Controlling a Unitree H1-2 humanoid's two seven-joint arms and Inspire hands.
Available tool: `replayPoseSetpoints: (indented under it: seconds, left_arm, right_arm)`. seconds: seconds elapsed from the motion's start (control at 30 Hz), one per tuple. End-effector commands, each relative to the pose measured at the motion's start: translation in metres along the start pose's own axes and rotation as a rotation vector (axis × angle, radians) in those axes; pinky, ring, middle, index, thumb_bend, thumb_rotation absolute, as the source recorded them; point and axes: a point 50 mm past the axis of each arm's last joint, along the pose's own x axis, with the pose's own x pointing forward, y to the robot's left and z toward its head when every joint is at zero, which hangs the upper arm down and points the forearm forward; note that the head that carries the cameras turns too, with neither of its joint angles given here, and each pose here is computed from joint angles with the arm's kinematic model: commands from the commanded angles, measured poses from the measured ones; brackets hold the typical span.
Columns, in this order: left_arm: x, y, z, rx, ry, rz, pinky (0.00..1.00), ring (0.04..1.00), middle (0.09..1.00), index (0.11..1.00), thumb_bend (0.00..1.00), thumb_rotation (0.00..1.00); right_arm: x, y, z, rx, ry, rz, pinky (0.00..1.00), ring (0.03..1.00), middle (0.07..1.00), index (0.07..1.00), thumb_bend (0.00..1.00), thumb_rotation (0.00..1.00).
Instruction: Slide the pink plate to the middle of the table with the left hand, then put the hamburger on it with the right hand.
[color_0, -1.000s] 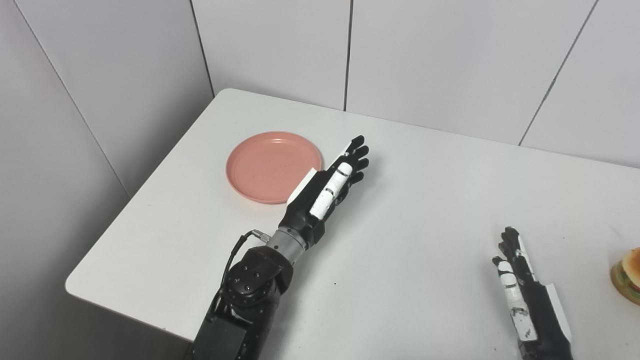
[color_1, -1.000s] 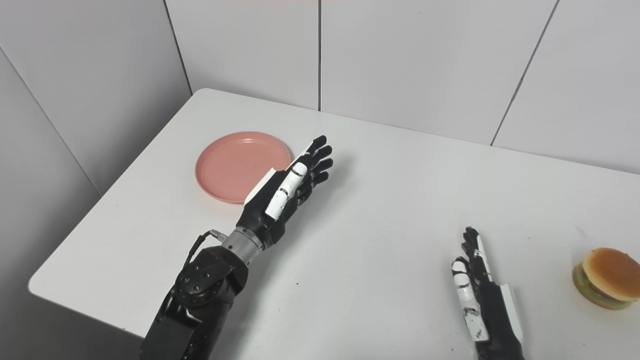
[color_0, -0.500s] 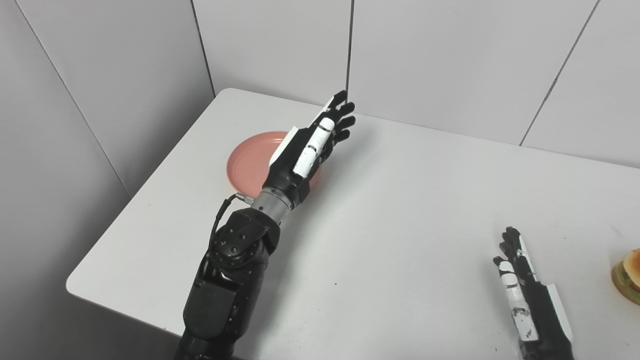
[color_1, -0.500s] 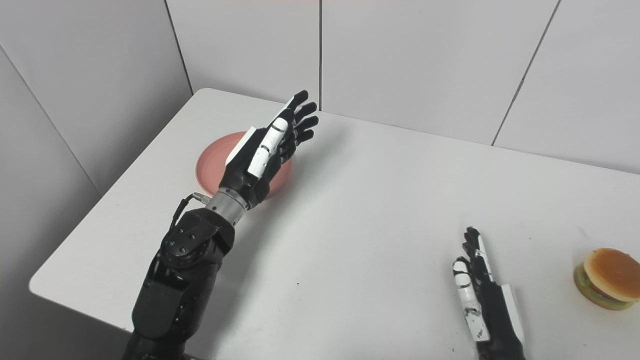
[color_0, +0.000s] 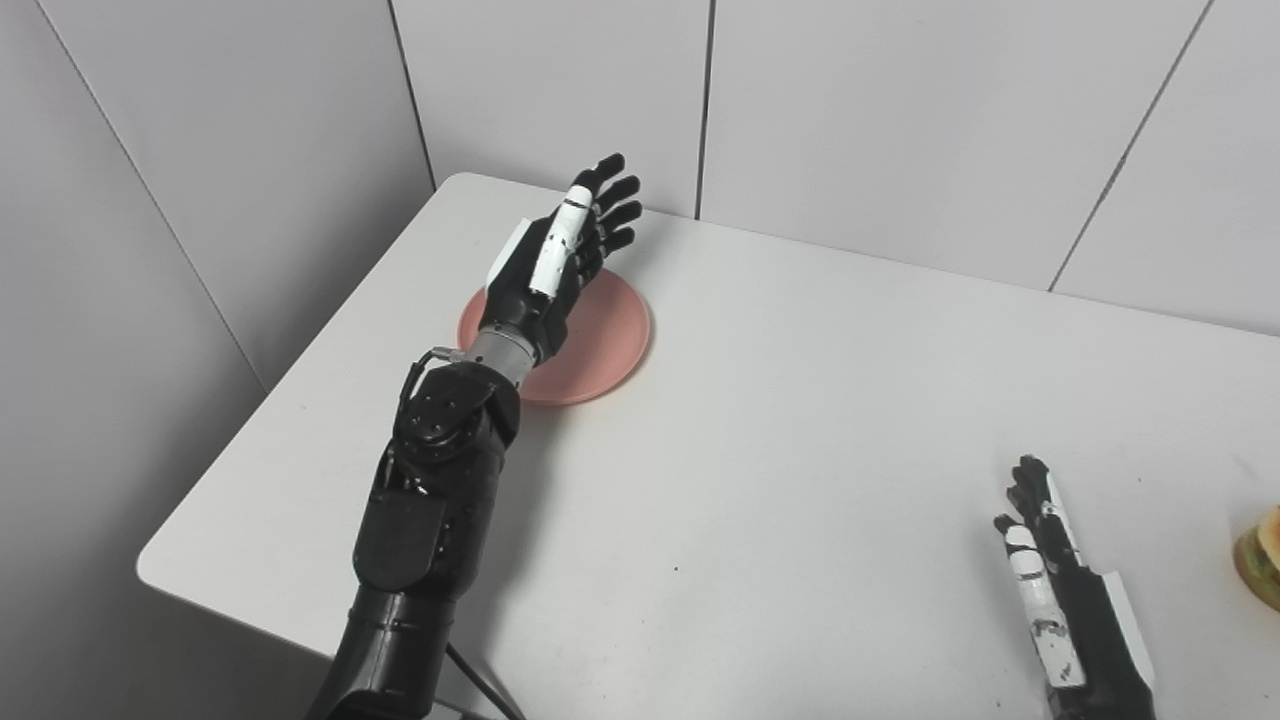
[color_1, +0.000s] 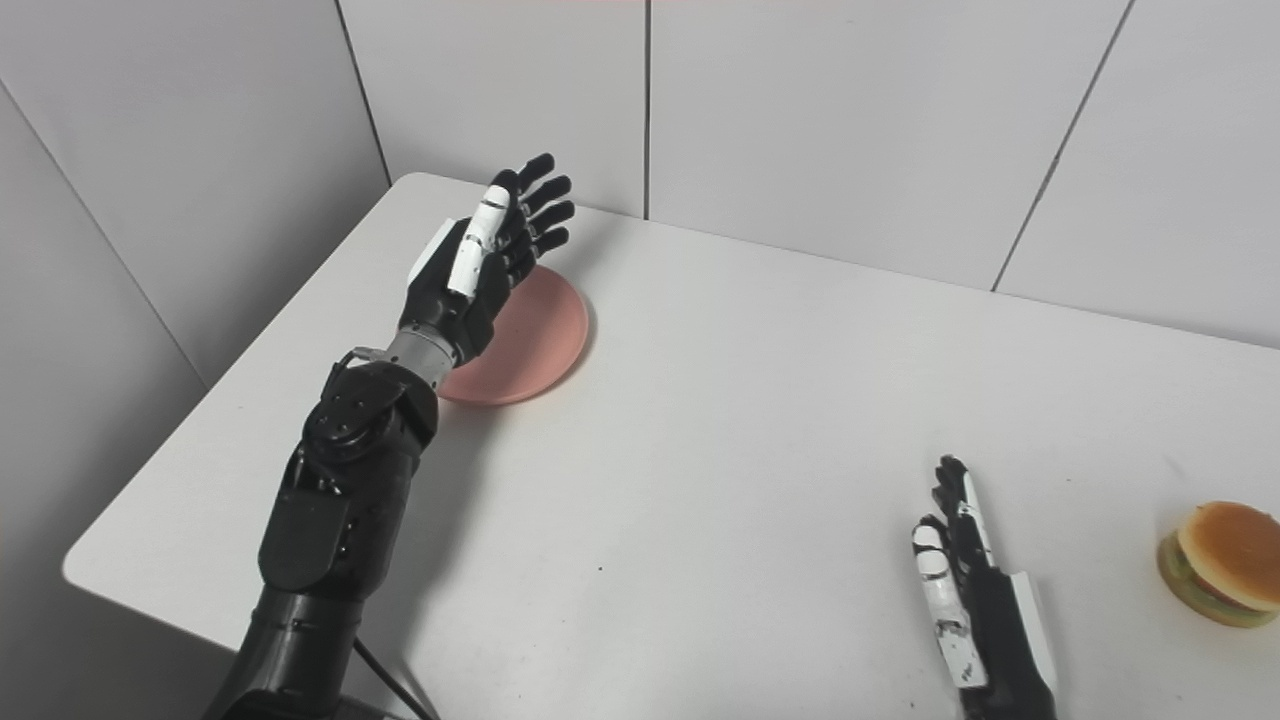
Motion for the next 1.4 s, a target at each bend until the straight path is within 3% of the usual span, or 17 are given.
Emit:
replayPoseSetpoints:
  seconds: [0.0, 0.37, 0.67, 1.03, 1.37]
  left_arm:
    - [0.016, 0.003, 0.025, 0.003, -0.111, -0.017, 0.93, 0.921, 0.935, 0.927, 0.47, 1.0]
    - [0.039, 0.036, 0.032, 0.015, -0.095, 0.031, 0.9, 0.91, 0.918, 0.916, 0.41, 1.0]
    - [0.057, 0.064, 0.025, -0.01, -0.06, 0.093, 0.9, 0.91, 0.914, 0.892, 0.43, 1.0]
    - [0.065, 0.087, 0.03, -0.053, -0.036, 0.179, 0.89, 0.897, 0.892, 0.893, 0.38, 1.0]
    - [0.068, 0.1, 0.032, -0.057, -0.026, 0.211, 0.89, 0.885, 0.893, 0.892, 0.38, 1.0]
  right_arm:
    - [0.001, -0.004, 0.001, 0.0, 0.009, -0.004, 1.0, 1.0, 1.0, 1.0, 0.12, 1.0]
    - [0.0, -0.005, 0.001, 0.003, 0.011, -0.005, 1.0, 1.0, 1.0, 1.0, 0.12, 1.0]
    - [-0.001, -0.005, 0.001, 0.009, 0.006, -0.003, 1.0, 1.0, 1.0, 1.0, 0.12, 1.0]
    - [-0.001, -0.005, 0.003, 0.01, 0.009, 0.002, 1.0, 1.0, 1.0, 1.0, 0.11, 1.0]
    - [-0.002, -0.005, 0.004, 0.016, 0.008, 0.001, 1.0, 1.0, 1.0, 1.0, 0.1, 1.0]
